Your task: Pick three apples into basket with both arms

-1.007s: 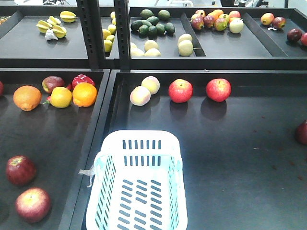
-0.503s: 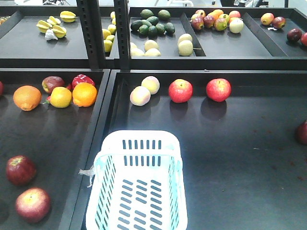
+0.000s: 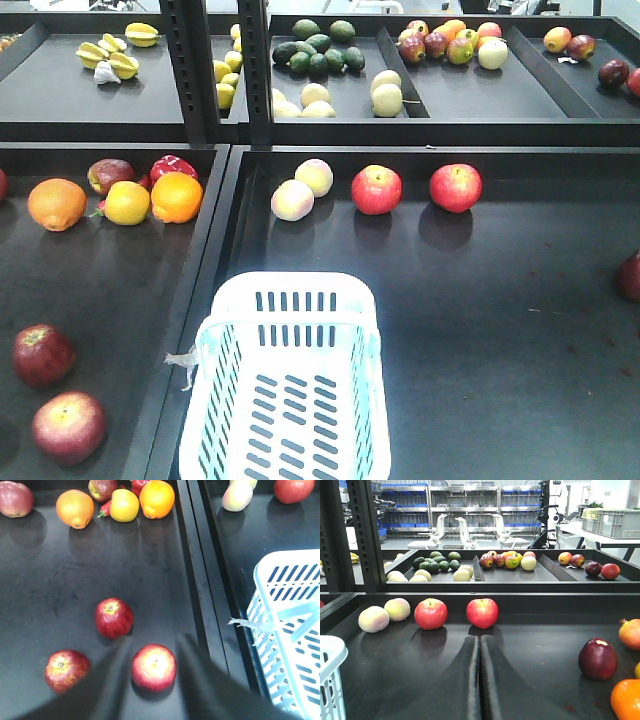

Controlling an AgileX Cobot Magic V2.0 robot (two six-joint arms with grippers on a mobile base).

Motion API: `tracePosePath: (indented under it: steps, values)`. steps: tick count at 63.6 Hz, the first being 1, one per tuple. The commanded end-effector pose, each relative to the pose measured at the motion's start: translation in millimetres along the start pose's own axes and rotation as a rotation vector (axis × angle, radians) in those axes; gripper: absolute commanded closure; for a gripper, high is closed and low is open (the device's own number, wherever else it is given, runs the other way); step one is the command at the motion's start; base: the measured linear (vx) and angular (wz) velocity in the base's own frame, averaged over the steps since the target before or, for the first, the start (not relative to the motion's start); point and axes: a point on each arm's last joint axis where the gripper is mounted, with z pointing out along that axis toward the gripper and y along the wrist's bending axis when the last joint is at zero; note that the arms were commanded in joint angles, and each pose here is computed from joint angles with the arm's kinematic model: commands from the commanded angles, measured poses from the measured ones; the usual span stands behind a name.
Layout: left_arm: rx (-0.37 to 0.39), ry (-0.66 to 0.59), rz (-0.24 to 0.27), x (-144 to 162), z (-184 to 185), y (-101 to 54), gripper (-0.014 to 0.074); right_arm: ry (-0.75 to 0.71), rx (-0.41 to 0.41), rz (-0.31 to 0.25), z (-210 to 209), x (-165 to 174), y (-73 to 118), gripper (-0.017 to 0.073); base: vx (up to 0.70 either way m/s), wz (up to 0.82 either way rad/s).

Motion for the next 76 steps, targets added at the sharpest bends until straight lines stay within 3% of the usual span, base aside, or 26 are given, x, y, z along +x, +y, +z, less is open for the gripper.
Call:
tracePosePath:
  steps: [1,6,13,21,34,37,50,61,71,76]
  values:
    - [0.005,-0.082,0.003,-13,-6,-0.6,0.01,-0.057,-0.003,-0.012,0,-2,0.4,0.0568,0.0,0.0]
    - [0.004,-0.083,0.025,-13,-6,-0.6,-0.0014,-0.057,-0.003,-0.012,0,-2,0.4,0.0568,0.0,0.0]
    - [0.007,-0.113,0.126,-16,-6,-1.5,-0.0084,-0.057,-0.003,-0.012,0,-2,0.4,0.0568,0.0,0.0]
    - [0.097,-0.163,0.239,-22,-2,-11.7,-0.0074,-0.057,-0.003,-0.012,0,-2,0.4,0.0568,0.0,0.0]
    - [0.309,-0.143,0.522,-28,29,-36.8,-0.0031,-0.057,-0.003,-0.012,0,-2,0.4,0.0568,0.0,0.0]
    - [0.355,-0.143,0.565,-30,38,-43.4,-0.003,-0.057,-0.003,-0.012,0,-2,0.4,0.0568,0.0,0.0]
    - [0.412,-0.158,0.721,-36,74,-64.5,-0.0031,-0.057,-0.003,-0.012,0,-2,0.4,0.0568,0.0,0.0]
    - [0.477,-0.163,0.891,-43,93,-90.6,-0.0028,-0.057,-0.003,-0.012,0,-2,0.4,0.0568,0.0,0.0]
    - [0.528,-0.169,0.992,-51,108,-112.7,-0.0018,-0.057,-0.003,-0.012,0,-2,0.4,0.0568,0.0,0.0]
    - [0.552,-0.152,1.017,-53,118,-123.1,-0.0015,-0.057,-0.003,-0.012,0,-2,0.4,0.0568,0.0,0.0]
